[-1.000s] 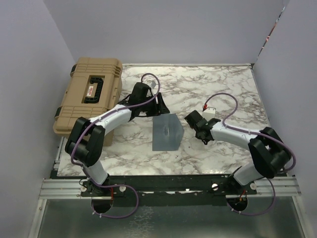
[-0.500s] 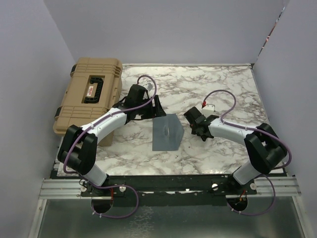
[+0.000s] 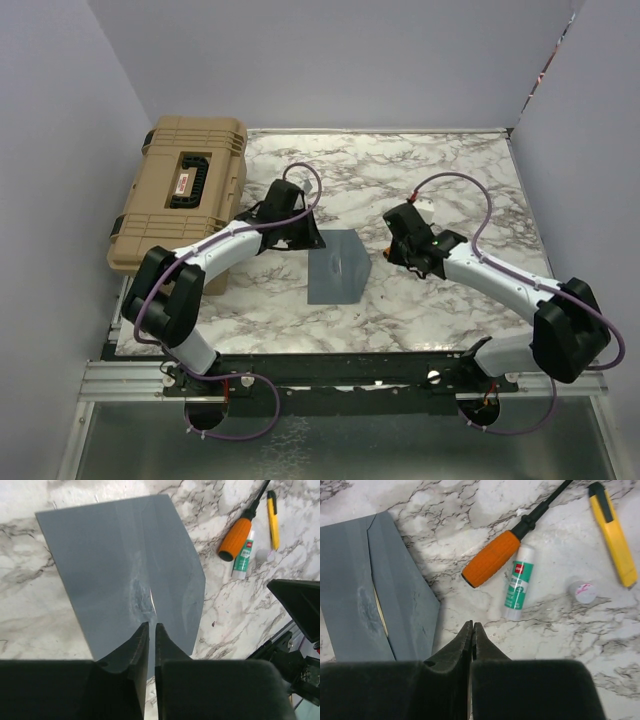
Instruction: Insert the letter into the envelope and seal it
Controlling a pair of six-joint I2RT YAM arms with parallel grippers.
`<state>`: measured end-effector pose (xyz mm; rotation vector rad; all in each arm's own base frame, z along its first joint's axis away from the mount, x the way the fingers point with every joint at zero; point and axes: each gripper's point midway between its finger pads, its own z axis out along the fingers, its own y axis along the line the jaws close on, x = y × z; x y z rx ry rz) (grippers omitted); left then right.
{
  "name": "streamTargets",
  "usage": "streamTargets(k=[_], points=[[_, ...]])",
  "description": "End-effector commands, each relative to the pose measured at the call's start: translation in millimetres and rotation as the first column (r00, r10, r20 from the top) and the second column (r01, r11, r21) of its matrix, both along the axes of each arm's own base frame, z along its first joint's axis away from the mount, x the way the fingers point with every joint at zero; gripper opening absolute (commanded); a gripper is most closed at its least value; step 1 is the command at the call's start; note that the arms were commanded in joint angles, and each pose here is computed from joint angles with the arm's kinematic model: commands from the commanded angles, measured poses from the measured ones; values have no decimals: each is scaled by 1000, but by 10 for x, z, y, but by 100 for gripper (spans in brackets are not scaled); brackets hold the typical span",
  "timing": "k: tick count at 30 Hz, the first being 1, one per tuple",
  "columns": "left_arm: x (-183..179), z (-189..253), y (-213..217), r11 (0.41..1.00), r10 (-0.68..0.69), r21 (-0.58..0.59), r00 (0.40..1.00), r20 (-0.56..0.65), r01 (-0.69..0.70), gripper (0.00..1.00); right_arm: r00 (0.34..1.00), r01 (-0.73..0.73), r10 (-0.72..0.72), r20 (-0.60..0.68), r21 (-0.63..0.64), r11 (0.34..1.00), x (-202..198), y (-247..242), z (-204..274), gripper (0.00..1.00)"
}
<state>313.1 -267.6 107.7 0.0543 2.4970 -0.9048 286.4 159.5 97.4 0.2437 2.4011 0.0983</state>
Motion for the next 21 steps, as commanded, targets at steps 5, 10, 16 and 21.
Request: streamTargets(k=[5, 10, 16, 21], points=[[-228, -523, 42, 994, 16, 113, 996, -90, -6, 2, 991, -62, 76, -109, 123, 990, -102, 291, -302, 2], [-396, -775, 106, 987, 78, 153, 983, -168, -52, 0, 974, -88, 128, -186, 209, 974, -276, 422, -540, 0], [-499, -925, 116, 977, 101, 206, 978, -182, -62, 0, 963, -99, 150, -225, 225, 969, -340, 460, -712, 0], [-550, -1015, 190, 968, 125, 240, 973, -192, -77, 0, 951, -123, 191, -244, 268, 955, -376, 557, -850, 0]])
